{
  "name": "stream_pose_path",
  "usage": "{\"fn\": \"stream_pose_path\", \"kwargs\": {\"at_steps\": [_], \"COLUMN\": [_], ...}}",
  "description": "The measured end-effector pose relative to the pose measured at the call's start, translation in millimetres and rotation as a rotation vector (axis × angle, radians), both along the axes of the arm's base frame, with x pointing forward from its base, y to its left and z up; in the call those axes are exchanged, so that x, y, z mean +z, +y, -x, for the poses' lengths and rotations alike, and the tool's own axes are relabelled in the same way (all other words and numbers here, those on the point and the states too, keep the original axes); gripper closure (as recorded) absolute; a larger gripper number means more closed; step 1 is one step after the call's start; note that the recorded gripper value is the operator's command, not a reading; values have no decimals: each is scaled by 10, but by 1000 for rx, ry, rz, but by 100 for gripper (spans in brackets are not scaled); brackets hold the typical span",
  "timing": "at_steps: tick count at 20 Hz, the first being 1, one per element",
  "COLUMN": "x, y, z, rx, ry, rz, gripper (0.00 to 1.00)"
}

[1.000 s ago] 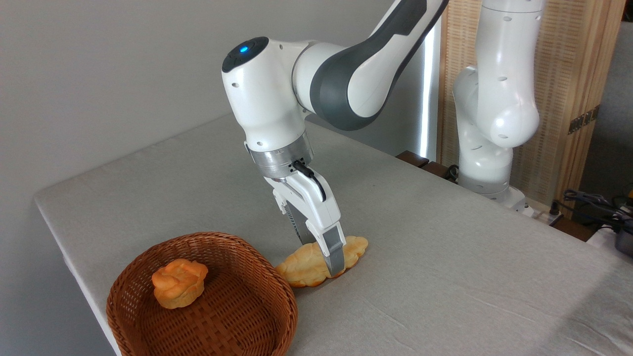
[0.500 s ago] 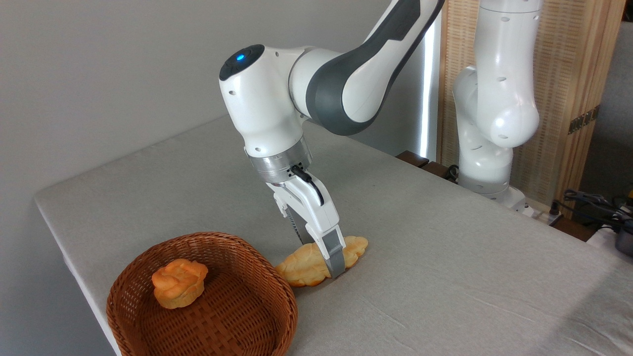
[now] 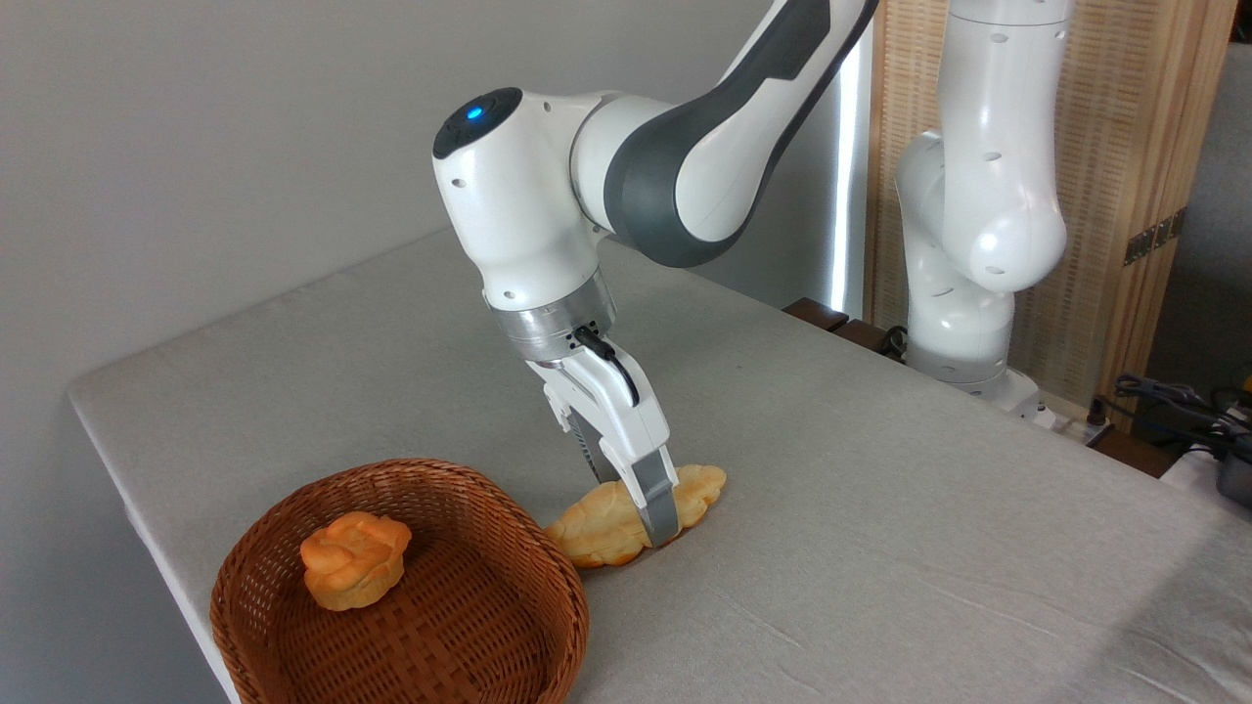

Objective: Put bread into the basket
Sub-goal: 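Close the gripper on the edge of the leaf-shaped bread, then lift the gripped bread up off the table toward the basket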

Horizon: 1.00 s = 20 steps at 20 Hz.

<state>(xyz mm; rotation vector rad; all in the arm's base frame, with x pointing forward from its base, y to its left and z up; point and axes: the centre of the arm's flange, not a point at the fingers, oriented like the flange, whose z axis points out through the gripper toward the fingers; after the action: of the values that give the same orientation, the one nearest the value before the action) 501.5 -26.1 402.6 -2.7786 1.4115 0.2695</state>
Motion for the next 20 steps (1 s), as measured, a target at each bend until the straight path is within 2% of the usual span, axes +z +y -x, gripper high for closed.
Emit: {"fn": "stream_pose_path", "kwargs": {"at_steps": [9,15,20], "x": [0,66,335], "y": [3,-47,-163], "z": [13,164,259], "rx": [-1,-12,-38], "ry": [9,88,119], "rz": [-1,-1,5], "gripper": [51,55,54]}}
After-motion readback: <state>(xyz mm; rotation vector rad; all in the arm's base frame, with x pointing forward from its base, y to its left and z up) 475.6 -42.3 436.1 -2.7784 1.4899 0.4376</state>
